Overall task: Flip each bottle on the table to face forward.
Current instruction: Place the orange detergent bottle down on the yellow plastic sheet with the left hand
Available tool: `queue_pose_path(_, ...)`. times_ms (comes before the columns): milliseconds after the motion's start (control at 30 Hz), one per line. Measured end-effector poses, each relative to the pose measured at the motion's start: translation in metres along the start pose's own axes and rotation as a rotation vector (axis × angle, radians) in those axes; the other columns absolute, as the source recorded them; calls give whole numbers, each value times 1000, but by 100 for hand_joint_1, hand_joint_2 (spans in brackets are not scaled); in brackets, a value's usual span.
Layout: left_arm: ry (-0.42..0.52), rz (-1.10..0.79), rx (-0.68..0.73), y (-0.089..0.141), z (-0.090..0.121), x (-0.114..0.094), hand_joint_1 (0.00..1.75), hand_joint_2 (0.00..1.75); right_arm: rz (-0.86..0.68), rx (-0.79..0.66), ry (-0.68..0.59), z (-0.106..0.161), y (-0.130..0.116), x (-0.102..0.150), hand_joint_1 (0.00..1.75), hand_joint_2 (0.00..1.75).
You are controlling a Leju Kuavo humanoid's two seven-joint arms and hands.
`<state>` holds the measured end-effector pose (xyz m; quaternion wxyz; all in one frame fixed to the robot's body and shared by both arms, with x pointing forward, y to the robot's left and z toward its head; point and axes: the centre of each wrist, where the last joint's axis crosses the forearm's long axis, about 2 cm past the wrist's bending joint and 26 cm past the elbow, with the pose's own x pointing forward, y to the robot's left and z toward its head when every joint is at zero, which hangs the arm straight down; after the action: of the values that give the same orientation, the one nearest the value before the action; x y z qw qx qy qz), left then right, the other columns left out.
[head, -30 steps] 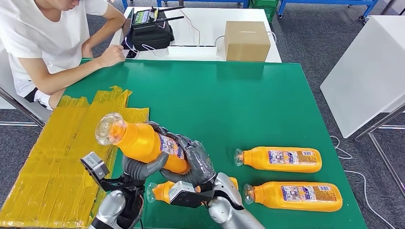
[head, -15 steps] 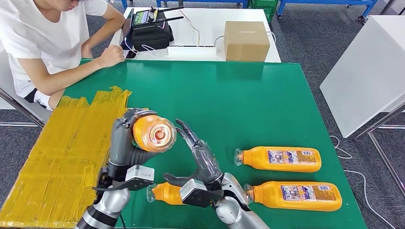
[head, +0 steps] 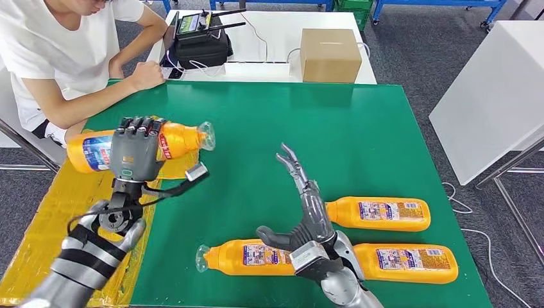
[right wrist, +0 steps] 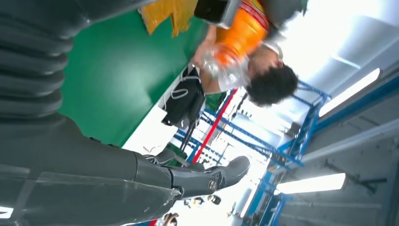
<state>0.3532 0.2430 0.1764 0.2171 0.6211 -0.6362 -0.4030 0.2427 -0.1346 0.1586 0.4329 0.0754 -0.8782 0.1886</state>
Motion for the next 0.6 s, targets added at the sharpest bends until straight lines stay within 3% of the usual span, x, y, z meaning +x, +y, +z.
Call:
queue_pose_path(167,-168,-204,-300,-49,16,-35,175,175,23,-43,-10,4,-12,5,0,175)
queue_pose_path(400,-184,-349,-541,-80,38,-64,175,175,75,-85,-28,8,-20,11,0,175)
queue_pose_path(600,-144,-343,-677,-93,51,-78,174,175,113,-128,-48,9,-28,17,0,175)
